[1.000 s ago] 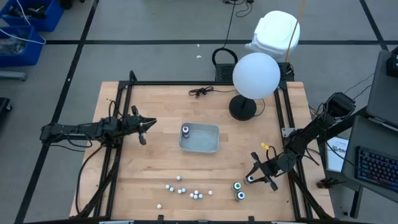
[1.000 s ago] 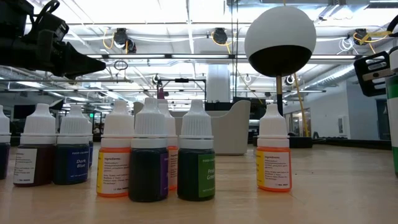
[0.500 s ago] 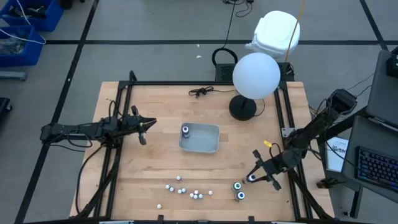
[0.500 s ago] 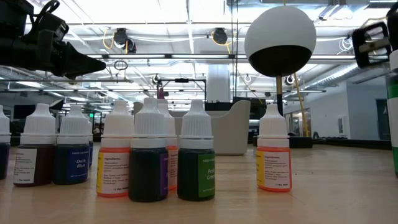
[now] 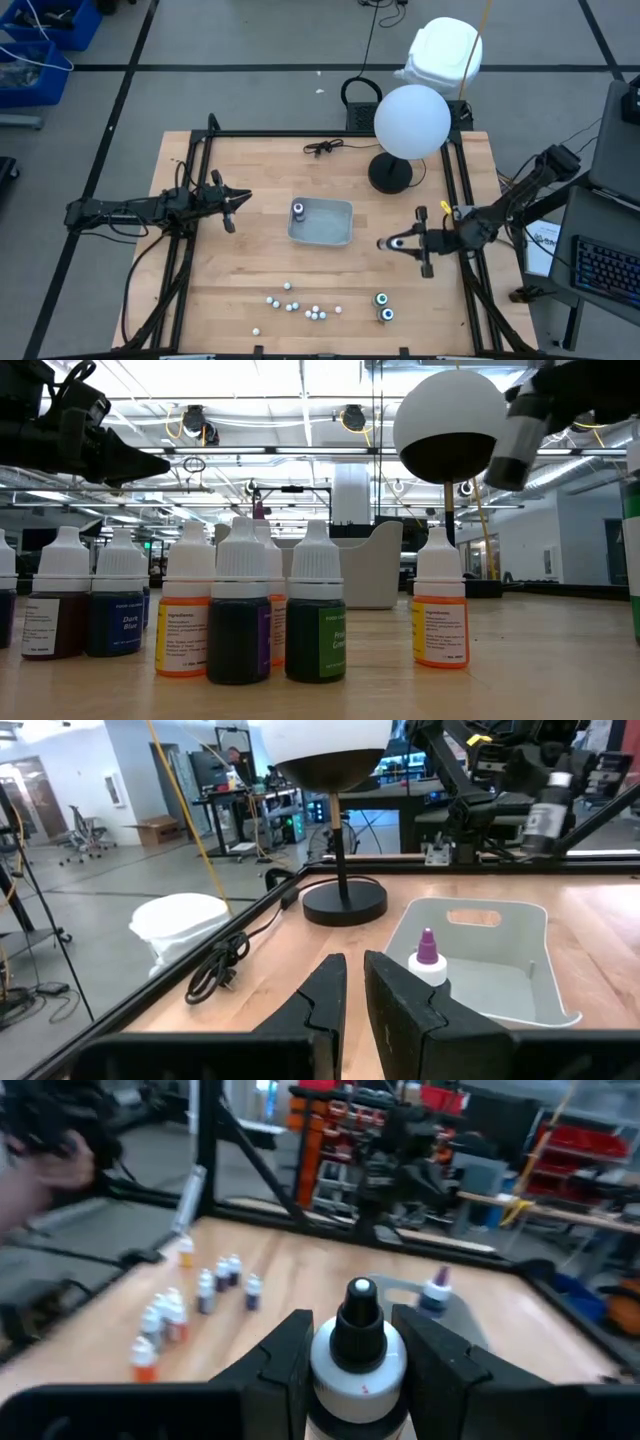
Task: Pick & Place food coloring
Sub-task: Put the large black food coloring bottle into the gray bin
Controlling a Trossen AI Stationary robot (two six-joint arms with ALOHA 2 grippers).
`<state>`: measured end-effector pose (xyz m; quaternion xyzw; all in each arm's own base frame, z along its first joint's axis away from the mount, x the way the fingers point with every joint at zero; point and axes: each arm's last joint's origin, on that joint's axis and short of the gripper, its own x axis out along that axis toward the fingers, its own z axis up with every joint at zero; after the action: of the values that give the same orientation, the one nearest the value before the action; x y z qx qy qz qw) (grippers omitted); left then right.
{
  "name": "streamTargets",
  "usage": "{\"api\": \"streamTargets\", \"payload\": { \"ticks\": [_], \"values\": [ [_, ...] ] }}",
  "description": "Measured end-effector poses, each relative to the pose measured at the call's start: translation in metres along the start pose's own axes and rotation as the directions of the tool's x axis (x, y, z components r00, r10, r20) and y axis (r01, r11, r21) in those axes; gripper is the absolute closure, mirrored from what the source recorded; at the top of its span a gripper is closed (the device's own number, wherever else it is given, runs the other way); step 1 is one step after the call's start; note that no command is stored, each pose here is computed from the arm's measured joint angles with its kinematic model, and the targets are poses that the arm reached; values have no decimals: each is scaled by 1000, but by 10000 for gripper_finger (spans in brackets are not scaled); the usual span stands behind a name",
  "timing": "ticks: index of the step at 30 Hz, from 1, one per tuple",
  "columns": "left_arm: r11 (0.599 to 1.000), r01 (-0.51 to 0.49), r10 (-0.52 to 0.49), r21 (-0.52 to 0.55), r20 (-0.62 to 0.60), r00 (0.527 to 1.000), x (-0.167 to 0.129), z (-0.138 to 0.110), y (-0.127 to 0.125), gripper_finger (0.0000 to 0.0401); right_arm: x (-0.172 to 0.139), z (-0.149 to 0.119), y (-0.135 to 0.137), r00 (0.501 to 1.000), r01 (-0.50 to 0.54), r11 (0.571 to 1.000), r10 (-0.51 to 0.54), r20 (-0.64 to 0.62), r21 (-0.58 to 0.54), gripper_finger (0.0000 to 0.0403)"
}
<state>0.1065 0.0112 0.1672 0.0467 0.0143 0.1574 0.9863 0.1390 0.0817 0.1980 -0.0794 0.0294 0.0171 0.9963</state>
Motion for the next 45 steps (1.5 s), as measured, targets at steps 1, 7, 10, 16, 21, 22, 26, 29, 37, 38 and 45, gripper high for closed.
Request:
{"api": "streamTargets", "payload": {
  "ticks": [1, 7, 10, 16, 21, 22, 26, 29, 37, 38, 45],
  "values": [
    [1000, 0, 0, -9, -2, 1000, 0, 0, 0, 354, 2, -1, -2, 1000, 16, 1000, -16, -4, -3, 293],
    [1000, 1, -1, -14, -15, 1000, 0, -1, 0, 354, 14, 2, -10, 996, 66, 998, -65, 54, -8, 293],
    [1000, 1, -1, -17, -15, 1000, 0, -2, 0, 354, 24, 11, -9, 995, 82, 996, -80, 65, -28, 293],
    [1000, 2, -2, -19, -18, 1000, 0, -2, 0, 354, 58, 38, -7, 986, 164, 986, -163, 33, -43, 293],
    [1000, 2, -2, -14, -23, 1000, 0, -2, 0, 354, 93, 58, -4, 997, 80, 992, -79, 14, -95, 293],
    [1000, 2, -2, -13, -23, 1000, 0, -2, 0, 354, 101, 60, -4, 999, 45, 995, -44, 10, -93, 293],
    [1000, 2, -3, -12, -24, 1000, 0, -2, 0, 354, 133, 63, -3, 999, -45, 996, 45, -8, -77, 289],
    [1000, 4, -4, -8, -37, 999, 0, -4, 0, 354, 151, 59, -7, 999, -14, 997, 11, -35, -75, 286],
    [1000, 4, -4, -6, -45, 999, 0, -4, 0, 354, 180, 48, -24, 996, 80, 997, -79, 42, -18, 294],
    [1000, 4, -5, -5, -46, 999, 0, -5, 0, 354, 182, 45, -26, 995, 88, 996, -88, 49, -1, 294],
    [1000, 3, -3, -7, -37, 999, 0, -4, 0, 354, 203, 15, -30, 993, 116, 989, -116, -1, 91, 294]
  ]
}}
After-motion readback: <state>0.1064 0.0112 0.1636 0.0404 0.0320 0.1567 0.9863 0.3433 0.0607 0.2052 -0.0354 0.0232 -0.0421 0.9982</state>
